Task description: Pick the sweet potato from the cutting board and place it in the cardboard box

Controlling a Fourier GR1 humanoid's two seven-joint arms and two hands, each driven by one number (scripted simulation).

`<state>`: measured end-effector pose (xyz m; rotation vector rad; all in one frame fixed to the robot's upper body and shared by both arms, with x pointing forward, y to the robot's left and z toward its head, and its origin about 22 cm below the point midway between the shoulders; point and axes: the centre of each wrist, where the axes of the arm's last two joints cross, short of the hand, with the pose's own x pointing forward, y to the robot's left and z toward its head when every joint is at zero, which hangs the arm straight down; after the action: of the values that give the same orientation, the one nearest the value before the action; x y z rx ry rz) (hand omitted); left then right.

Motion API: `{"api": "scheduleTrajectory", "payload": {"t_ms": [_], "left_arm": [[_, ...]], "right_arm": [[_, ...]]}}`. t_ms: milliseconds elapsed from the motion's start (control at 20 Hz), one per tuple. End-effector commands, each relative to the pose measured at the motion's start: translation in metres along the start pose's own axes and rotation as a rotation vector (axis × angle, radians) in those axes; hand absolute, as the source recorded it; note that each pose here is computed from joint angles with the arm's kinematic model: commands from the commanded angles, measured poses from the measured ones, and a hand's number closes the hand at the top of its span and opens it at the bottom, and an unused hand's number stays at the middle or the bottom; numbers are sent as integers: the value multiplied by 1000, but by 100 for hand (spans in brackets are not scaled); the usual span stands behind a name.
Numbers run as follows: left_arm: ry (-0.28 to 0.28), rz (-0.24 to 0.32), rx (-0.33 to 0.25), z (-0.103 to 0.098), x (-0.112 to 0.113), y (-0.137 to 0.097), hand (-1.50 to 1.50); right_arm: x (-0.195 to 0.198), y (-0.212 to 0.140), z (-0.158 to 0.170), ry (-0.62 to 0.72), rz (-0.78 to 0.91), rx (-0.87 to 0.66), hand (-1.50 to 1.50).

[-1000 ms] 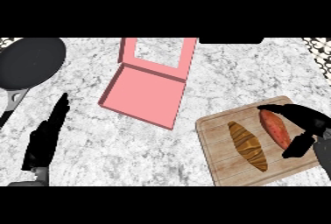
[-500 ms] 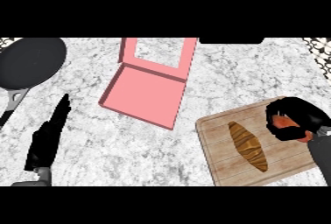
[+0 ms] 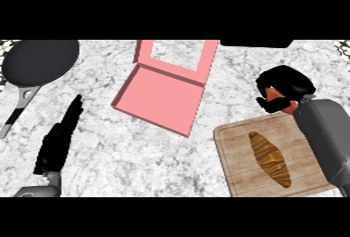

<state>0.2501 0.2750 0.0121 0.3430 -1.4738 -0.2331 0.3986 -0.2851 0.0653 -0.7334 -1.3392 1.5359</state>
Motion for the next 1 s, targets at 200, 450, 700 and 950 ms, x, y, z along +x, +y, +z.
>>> {"api": "scheduleTrajectory", "payload": {"t_ms": [200, 450, 700, 950], "left_arm": [[4, -13, 19, 3, 4, 3, 0], [30, -16, 33, 5, -12, -1, 0], [27, -25, 29, 11, -6, 11, 0], [50, 1, 26, 5, 0, 14, 0]], "right_arm": [[-15, -25, -22, -50, 65, -147, 150], [4, -68, -36, -209, -116, -221, 150], [27, -103, -46, -454, -379, -331, 150], [47, -128, -42, -593, -463, -319, 150]]}}
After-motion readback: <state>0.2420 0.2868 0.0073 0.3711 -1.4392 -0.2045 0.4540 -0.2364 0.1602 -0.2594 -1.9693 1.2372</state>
